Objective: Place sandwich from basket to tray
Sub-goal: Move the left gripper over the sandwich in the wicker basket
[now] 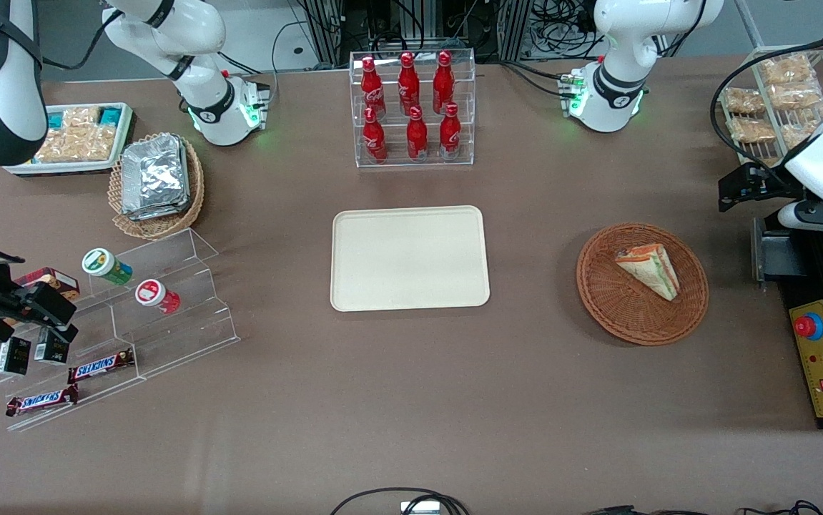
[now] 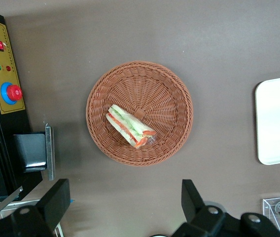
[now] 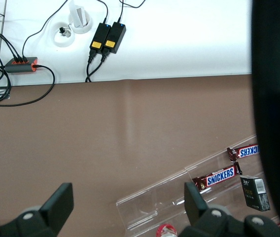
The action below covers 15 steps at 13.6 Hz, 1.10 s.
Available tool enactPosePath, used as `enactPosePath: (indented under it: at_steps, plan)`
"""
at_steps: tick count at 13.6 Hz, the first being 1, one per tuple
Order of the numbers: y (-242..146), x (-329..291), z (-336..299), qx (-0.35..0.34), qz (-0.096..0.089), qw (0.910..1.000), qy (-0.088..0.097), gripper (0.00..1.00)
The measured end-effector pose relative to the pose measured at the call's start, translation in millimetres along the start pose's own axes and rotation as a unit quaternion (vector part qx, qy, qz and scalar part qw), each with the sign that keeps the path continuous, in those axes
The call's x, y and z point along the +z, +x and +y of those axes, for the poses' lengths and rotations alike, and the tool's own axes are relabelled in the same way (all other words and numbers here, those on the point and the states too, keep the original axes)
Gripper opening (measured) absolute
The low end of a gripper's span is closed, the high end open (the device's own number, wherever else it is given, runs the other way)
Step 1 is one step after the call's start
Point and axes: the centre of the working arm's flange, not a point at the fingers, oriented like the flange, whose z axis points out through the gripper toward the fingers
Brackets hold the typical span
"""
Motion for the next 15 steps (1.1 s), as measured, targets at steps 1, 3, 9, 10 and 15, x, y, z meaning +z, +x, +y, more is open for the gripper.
enactPosePath:
  at_steps: [1, 3, 9, 10, 15]
  plan:
    - [1, 1, 0, 0.0, -0.001, 1.0, 0.0, 1.0]
    - [1, 2, -1, 0.0, -0.002, 1.0, 0.0, 1.0]
    - [14, 37, -8, -0.048, -0.026, 0.9985, -0.004, 1.0]
    - [16, 50, -8, -0.065, -0.027, 0.9975, -0.003, 1.0]
    - [19, 118, -5, -0.17, -0.011, 0.9855, -0.001, 1.0]
